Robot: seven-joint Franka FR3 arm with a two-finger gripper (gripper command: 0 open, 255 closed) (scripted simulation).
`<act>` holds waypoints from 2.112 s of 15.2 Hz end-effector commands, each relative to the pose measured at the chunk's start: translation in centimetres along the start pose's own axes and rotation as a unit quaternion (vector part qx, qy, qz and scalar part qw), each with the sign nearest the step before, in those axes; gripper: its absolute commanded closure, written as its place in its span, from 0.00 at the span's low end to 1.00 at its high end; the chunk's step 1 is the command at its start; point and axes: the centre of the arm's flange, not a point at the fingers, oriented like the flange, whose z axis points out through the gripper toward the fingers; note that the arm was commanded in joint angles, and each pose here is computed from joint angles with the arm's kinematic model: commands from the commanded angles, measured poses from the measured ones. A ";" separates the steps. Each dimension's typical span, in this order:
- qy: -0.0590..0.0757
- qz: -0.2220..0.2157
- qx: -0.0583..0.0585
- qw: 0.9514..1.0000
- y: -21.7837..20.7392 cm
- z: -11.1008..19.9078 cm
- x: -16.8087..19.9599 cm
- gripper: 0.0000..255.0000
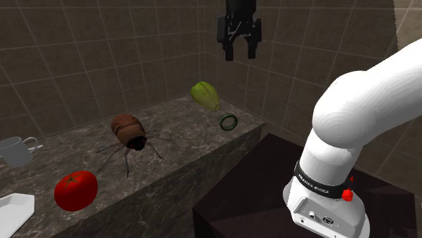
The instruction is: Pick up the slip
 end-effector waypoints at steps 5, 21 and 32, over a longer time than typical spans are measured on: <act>0.006 -0.052 -0.017 0.999 3.1 3.6 1.2 0.00; 0.032 -0.255 -0.082 0.963 14.8 16.7 9.7 0.00; 0.048 -0.388 -0.125 0.912 21.3 24.5 18.5 0.00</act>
